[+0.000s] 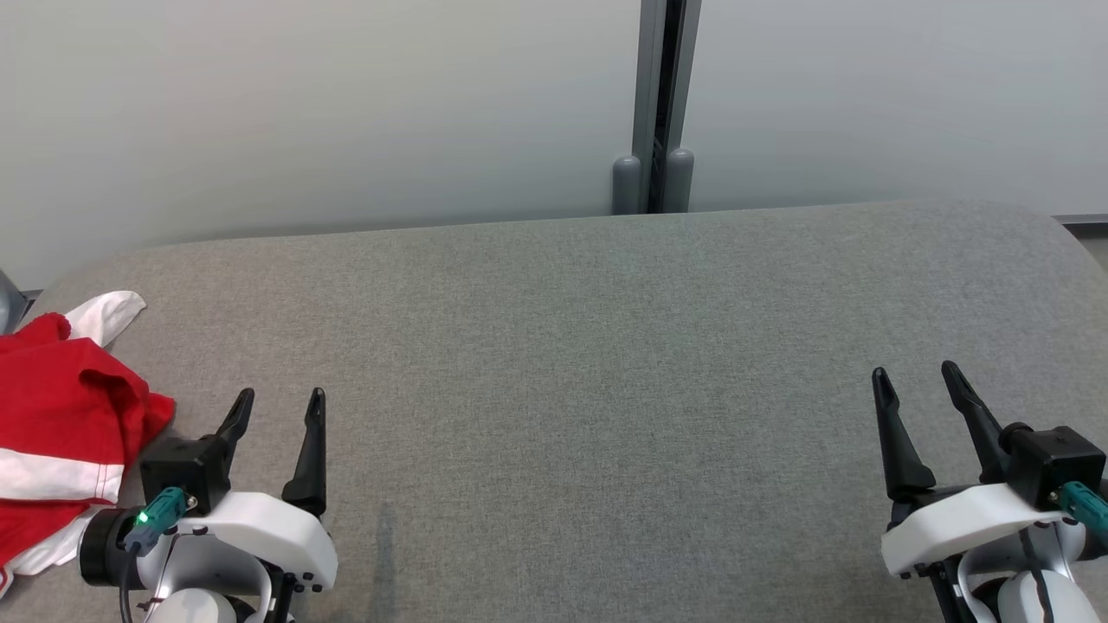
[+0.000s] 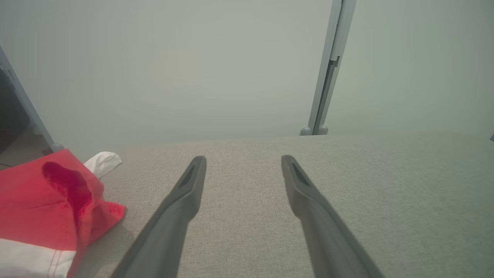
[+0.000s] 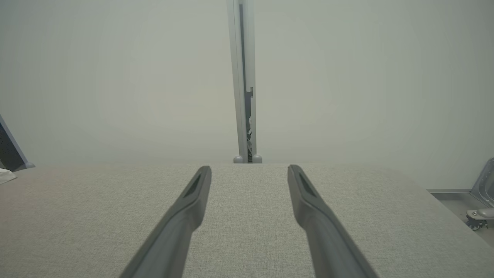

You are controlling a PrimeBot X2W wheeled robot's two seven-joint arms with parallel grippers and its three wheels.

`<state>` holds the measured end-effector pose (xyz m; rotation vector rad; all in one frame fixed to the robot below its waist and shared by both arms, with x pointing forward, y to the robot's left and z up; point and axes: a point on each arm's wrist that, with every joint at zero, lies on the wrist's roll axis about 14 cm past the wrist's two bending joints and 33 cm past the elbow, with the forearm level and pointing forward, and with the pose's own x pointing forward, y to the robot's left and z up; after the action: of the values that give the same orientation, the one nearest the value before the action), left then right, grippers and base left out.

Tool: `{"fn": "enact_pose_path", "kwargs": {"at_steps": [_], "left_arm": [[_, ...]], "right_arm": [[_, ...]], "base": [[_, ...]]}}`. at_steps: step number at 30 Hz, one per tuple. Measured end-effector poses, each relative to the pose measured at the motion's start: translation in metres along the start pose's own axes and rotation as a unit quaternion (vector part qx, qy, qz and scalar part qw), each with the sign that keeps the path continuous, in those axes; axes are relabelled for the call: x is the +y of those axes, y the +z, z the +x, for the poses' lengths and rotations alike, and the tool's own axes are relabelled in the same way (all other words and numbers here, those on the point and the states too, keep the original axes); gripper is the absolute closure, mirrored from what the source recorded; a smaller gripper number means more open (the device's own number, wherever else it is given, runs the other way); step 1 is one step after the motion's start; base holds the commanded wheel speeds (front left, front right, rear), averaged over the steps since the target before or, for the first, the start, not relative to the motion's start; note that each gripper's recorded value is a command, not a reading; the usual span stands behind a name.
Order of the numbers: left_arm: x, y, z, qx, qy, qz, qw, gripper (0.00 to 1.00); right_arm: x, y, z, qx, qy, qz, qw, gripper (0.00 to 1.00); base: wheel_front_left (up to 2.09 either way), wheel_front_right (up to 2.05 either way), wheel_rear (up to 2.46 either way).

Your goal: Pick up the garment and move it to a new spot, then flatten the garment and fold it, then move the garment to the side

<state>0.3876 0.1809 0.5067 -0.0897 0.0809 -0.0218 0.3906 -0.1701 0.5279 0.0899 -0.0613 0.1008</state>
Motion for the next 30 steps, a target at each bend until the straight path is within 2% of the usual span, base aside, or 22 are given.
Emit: {"fn": "enact_pose_path", "kwargs": {"at_steps": [7,14,21,30], "left_arm": [[0.004,-0.001,-0.002,0.0,0.006,-0.002,1.0,0.0],[0.021,0.006,-0.009,-0.014,0.03,-0.005,0.999,0.0],[0.059,0.007,-0.031,-0.02,0.089,-0.012,0.996,0.0],[0.108,0.006,-0.073,-0.028,0.173,-0.021,0.984,0.0]], "right_arm": [[0.003,-0.001,0.005,0.0,0.004,0.002,1.0,0.0],[0.022,-0.002,0.015,0.002,0.032,0.002,0.999,0.0],[0.064,-0.007,0.033,0.007,0.09,0.006,0.996,0.0],[0.132,-0.013,0.052,0.012,0.179,0.018,0.984,0.0]], "base": [[0.0,0.0,0.0],[0.0,0.0,0.0],[0.0,0.0,0.0],[0.0,0.0,0.0]]}}
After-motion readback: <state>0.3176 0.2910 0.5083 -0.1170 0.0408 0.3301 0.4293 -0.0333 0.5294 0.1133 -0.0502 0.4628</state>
